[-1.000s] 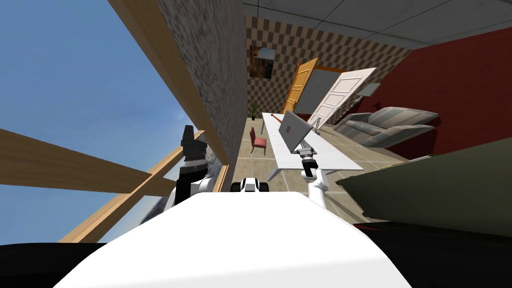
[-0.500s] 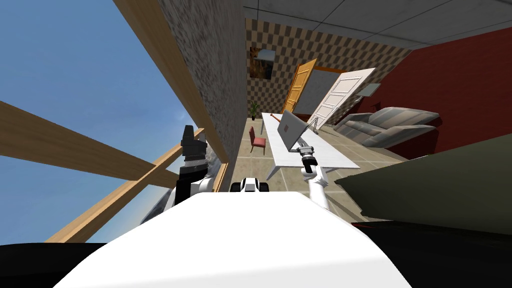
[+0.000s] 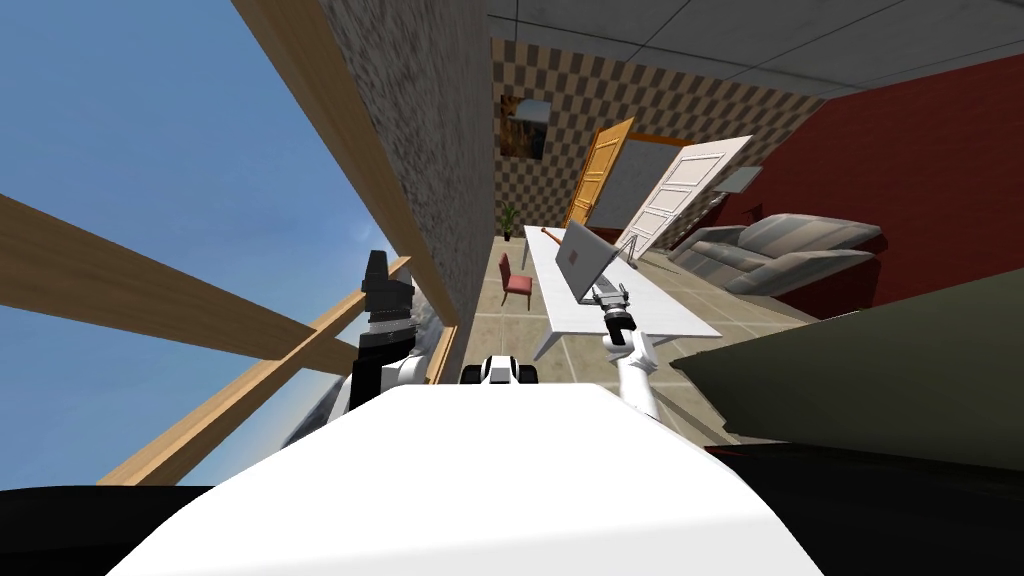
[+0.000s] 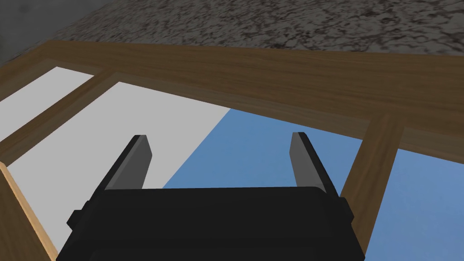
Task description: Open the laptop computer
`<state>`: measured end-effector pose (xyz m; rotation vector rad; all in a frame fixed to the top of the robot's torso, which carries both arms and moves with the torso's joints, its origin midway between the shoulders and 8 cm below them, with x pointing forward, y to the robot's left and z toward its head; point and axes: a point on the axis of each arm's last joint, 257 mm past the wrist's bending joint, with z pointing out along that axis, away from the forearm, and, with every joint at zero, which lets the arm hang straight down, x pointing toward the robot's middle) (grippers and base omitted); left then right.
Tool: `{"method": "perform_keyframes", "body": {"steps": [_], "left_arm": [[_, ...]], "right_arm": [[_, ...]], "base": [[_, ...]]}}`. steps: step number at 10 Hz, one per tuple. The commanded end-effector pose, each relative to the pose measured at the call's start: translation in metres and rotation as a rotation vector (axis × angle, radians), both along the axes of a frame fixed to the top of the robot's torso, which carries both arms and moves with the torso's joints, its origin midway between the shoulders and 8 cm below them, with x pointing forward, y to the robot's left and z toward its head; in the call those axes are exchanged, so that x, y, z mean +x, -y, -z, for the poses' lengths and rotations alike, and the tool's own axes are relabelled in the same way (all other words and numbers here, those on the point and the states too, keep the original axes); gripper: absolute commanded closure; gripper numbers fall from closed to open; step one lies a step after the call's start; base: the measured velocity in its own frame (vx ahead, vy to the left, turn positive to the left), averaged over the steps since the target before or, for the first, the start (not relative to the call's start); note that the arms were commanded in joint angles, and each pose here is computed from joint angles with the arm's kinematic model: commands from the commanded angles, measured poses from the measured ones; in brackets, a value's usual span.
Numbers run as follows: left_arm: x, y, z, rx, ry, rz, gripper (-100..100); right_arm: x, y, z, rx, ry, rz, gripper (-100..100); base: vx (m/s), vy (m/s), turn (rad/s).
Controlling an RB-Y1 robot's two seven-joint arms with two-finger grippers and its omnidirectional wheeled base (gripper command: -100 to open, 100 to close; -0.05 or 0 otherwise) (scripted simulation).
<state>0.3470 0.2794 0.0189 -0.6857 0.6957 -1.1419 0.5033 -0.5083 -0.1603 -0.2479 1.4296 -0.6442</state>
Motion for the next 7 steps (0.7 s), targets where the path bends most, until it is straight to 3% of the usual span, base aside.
{"method": "perform_keyframes", "body": {"steps": [1,7], "left_arm": [[0.0,0.0,0.0,0.0,0.0,0.0,0],[0.001,0.002,0.003,-0.004,-0.008,0.005,0]], "right_arm": [[-0.004,-0.003,-0.005,-0.081,-0.007,0.004,-100],[-0.014,-0.01,-0.017,-0.266,-0.022,0.017,-100]], "base": [[0.028,0.041,-0.001],[0.021,0.034,-0.003]]}}
